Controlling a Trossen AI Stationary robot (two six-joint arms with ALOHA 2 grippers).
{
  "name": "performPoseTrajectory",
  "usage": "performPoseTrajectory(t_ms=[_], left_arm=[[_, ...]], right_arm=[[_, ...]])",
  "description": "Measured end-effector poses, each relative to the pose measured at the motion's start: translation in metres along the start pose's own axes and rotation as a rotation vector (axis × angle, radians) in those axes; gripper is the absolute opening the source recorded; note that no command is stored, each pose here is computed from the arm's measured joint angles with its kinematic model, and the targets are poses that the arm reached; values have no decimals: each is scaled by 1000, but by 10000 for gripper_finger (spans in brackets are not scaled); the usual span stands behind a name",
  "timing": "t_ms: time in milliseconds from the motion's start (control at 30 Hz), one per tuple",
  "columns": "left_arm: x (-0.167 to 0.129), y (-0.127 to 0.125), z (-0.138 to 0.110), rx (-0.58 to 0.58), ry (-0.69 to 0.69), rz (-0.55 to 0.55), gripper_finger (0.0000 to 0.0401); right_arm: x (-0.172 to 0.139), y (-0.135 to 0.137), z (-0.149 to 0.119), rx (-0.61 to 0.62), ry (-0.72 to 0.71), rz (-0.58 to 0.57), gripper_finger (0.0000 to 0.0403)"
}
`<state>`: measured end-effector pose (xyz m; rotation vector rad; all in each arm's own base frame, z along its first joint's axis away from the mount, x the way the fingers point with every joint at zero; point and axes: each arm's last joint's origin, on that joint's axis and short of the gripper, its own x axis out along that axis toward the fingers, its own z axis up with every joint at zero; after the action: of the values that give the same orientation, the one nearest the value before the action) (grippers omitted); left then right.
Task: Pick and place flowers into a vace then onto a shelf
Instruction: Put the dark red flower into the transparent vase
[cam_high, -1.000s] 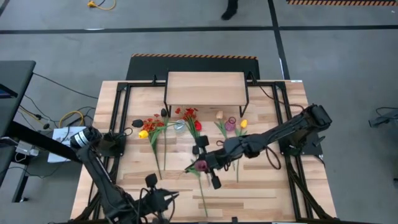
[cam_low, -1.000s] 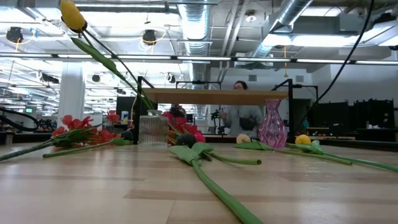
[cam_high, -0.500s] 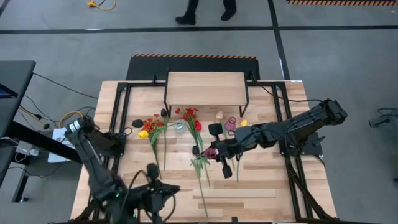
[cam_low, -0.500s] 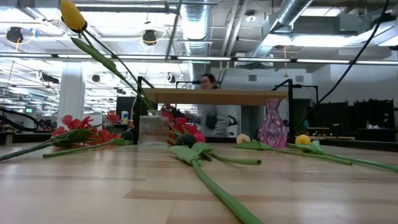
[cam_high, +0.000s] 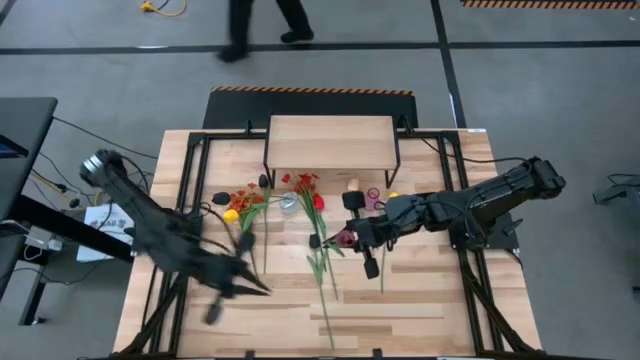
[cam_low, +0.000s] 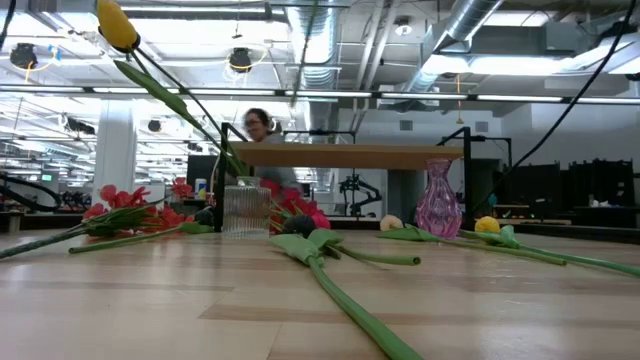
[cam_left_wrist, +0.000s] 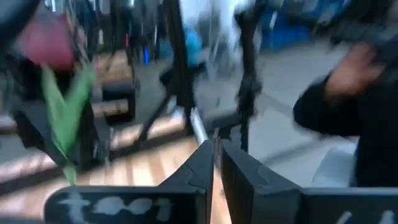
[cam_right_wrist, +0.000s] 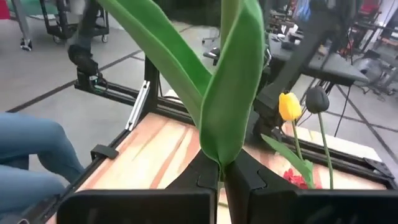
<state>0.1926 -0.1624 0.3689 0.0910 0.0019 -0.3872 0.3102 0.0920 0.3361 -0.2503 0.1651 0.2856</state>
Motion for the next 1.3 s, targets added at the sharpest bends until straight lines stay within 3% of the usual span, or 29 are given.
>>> performPoseTrajectory(t_ms=[133,233,400,633,867,1133,1300], left_arm=[[-48,-3,-13,3,-173,-55,16],[-70,-4,-30,1,-207,-64,16],[-93,-2,-39,-16,-245,-120,16],[-107,0,-41,-20,-248,-154,16],[-113,4,-41,-69,-233,-143,16],[-112,3,-44,-70,-201,-144,16],[-113,3,-43,-75,-208,-143,16]], right_arm=[[1,-18,5,-4,-110,20,0],[3,-40,3,30,-167,14,0],[-3,-75,-3,51,-173,-101,0],[-12,-111,-9,49,-179,-284,0],[-22,-137,-17,84,-170,-373,0],[14,-141,-45,149,-75,-348,0],[30,-135,-59,158,26,-423,0]])
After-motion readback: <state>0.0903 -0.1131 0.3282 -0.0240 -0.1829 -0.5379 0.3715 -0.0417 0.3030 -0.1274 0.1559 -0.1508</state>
